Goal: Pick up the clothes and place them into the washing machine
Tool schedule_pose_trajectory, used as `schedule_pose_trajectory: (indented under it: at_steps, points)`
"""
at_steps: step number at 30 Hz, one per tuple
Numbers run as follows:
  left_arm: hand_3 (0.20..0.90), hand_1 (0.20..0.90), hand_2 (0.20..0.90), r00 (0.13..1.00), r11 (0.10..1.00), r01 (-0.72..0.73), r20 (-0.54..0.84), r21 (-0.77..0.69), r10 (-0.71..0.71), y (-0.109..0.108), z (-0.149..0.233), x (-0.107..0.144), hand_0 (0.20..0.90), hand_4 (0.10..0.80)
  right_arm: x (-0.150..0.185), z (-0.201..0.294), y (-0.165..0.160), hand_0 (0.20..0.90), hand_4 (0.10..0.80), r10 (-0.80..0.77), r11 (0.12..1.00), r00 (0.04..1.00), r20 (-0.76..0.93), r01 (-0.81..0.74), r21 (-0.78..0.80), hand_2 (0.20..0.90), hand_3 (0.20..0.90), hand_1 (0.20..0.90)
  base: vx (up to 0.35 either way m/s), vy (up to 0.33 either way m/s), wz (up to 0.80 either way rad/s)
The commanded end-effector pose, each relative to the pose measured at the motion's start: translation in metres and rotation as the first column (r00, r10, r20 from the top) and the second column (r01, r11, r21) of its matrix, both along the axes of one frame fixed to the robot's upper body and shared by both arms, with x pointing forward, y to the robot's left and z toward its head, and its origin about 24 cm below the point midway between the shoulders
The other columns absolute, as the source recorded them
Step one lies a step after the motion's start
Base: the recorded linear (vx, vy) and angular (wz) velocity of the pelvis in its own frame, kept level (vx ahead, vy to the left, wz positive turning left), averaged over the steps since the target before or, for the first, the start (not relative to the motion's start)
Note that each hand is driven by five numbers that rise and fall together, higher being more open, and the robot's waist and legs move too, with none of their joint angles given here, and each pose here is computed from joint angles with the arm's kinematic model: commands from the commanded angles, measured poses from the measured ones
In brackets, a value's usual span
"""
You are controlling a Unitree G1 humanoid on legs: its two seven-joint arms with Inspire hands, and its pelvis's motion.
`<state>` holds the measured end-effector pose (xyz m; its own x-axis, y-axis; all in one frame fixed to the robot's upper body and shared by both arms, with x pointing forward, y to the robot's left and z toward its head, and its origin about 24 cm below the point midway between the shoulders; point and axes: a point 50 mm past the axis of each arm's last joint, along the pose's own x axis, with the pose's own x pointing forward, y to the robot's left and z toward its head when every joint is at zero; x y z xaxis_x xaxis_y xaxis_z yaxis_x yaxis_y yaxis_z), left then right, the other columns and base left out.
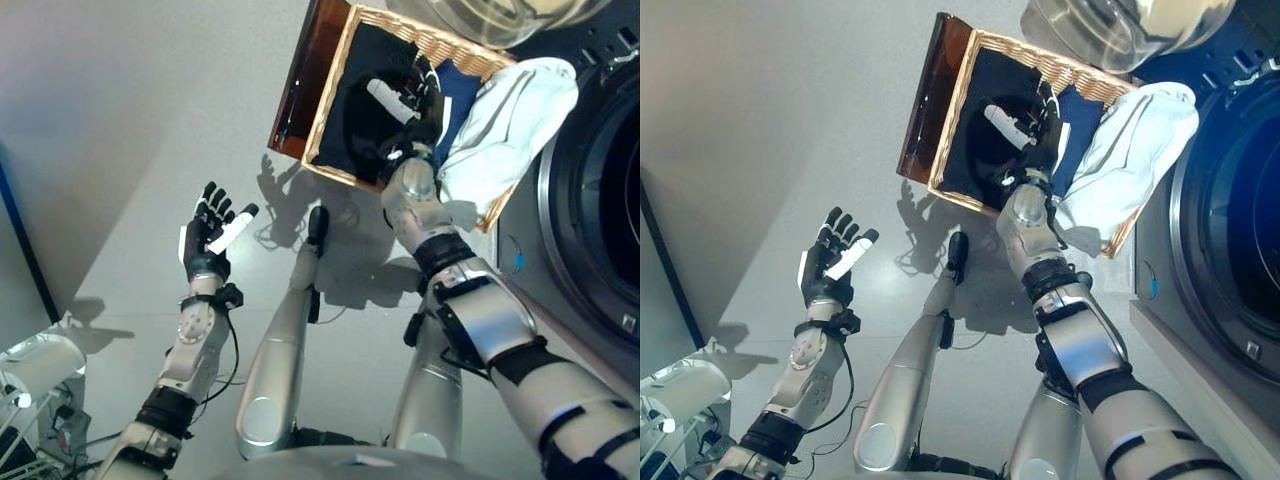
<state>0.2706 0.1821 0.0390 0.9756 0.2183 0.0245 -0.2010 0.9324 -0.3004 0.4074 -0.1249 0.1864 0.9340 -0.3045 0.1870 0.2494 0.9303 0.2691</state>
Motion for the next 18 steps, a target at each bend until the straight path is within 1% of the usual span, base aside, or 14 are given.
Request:
schedule_pose_trajectory:
  at_steps: [1, 5, 10, 18]
  points:
    - [0.900, 0.900, 0.900, 0.976, 1.000, 0.017, 0.215, 0.004, -0.017, -0.002, 0.043, 0.000, 0.900, 0.800, 0.003, 0.018, 0.026, 0.900, 0.800, 0.072, 0.997, 0.997, 0.020, -0.071, -0.018, 0.900, 0.900, 0.900, 0.000, 0.000, 0.00]
    - [0.900, 0.900, 0.900, 0.976, 1.000, 0.007, 0.216, 0.001, -0.007, -0.001, 0.043, -0.001, 0.900, 0.800, 0.002, 0.015, 0.030, 0.900, 0.800, 0.063, 0.995, 0.998, 0.013, -0.061, -0.080, 0.900, 0.900, 0.900, 0.000, 0.000, 0.00]
    - [0.900, 0.900, 0.900, 0.978, 1.000, -0.009, 0.210, 0.001, 0.008, 0.001, 0.043, 0.000, 0.900, 0.800, 0.002, 0.014, 0.032, 0.900, 0.800, 0.054, 0.992, 0.999, 0.000, -0.053, -0.112, 0.900, 0.900, 0.900, 0.000, 0.000, 0.00]
    - [0.900, 0.900, 0.900, 0.981, 1.000, -0.009, 0.196, -0.005, 0.010, 0.002, 0.041, 0.000, 0.900, 0.800, 0.002, -0.001, 0.030, 0.900, 0.800, 0.032, 0.993, 0.998, -0.062, -0.039, -0.109, 0.900, 0.900, 0.900, 0.012, -0.002, 0.03]
